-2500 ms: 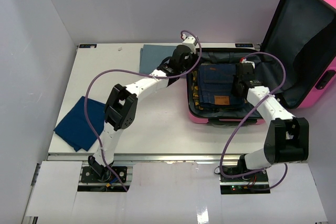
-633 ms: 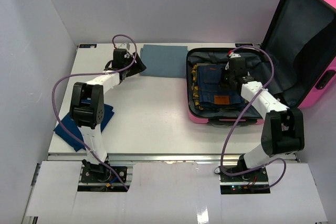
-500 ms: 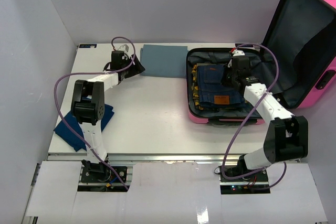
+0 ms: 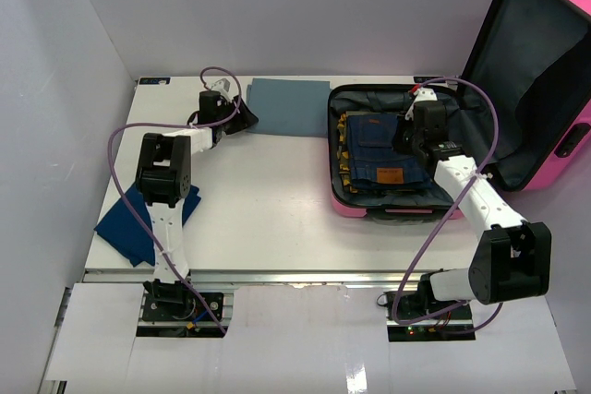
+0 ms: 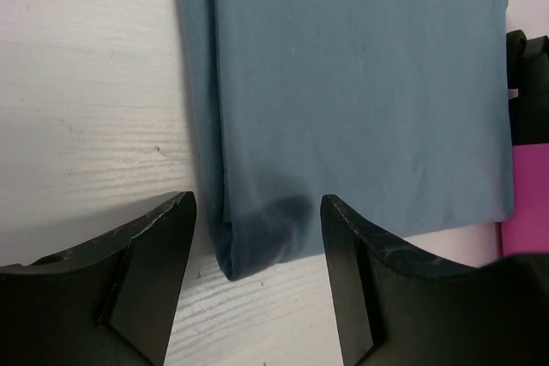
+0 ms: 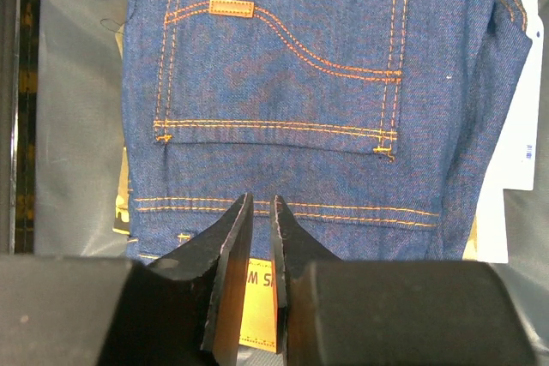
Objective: Pack the luggage
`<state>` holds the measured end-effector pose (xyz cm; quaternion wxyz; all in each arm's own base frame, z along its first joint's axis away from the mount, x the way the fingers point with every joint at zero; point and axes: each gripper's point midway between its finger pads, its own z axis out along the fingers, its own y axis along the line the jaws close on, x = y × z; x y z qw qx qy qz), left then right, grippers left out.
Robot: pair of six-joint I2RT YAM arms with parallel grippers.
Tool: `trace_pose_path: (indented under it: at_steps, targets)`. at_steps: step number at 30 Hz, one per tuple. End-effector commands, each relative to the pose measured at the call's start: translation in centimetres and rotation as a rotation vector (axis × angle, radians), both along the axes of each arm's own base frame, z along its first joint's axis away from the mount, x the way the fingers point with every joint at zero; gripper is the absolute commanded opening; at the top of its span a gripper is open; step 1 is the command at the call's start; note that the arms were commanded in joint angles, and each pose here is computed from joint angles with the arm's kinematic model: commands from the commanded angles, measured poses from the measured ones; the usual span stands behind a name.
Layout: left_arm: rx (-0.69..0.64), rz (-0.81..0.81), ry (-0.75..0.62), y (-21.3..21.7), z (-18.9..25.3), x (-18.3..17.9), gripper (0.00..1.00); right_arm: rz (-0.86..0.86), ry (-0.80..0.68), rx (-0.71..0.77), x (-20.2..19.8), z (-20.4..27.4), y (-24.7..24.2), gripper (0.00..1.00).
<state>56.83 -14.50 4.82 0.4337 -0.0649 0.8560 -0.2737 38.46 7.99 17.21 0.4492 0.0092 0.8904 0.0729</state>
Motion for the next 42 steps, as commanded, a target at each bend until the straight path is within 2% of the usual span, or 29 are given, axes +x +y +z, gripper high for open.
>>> trace_pose_path:
  at_steps: [1,2,6,9,11,18,30,34,36,38,39,42]
  targets:
    - [-0.018,-0.015,0.034,-0.6,-1.1,0.3,0.59,-0.004,-0.044,-0.005,1.0,1.0,-0.1,0.21]
    - [-0.017,-0.013,0.043,-0.5,-1.2,0.3,0.53,-0.002,-0.039,-0.005,1.1,0.8,-0.1,0.21]
    - [-0.002,0.013,0.065,0.0,-1.2,-0.3,0.20,0.001,-0.024,-0.005,1.1,0.5,0.0,0.21]
    - [0.040,0.076,0.092,1.3,-1.4,-1.1,0.05,0.000,0.004,0.000,1.1,0.2,0.2,0.24]
    - [0.061,0.100,0.113,1.9,-1.4,-2.2,0.00,-0.005,0.036,-0.013,0.9,-0.2,0.1,0.25]
    - [0.191,0.229,0.188,5.9,-2.0,-6.5,0.00,0.007,0.039,-0.022,0.2,0.5,0.8,0.29]
    - [0.242,0.360,0.285,9.6,-2.4,-15.9,0.00,0.122,0.023,-0.021,-2.8,2.5,5.0,0.39]
    - [0.241,0.400,0.279,10.4,-2.0,-17.9,0.00,0.174,0.006,-0.025,-4.0,3.3,7.2,0.45]
    - [0.245,0.425,0.279,10.9,-1.8,-18.6,0.01,0.145,0.007,-0.076,-4.3,3.8,7.0,0.45]
    - [0.253,0.443,0.292,11.3,-1.9,-19.3,0.07,0.150,0.008,-0.099,-4.5,4.7,7.9,0.46]
    - [0.245,0.449,0.285,11.3,-1.5,-19.4,0.14,0.162,-0.002,-0.091,-4.5,5.1,8.3,0.47]
    - [0.204,0.461,0.229,11.1,0.9,-19.3,0.54,0.214,-0.038,-0.046,-4.6,6.4,10.5,0.52]
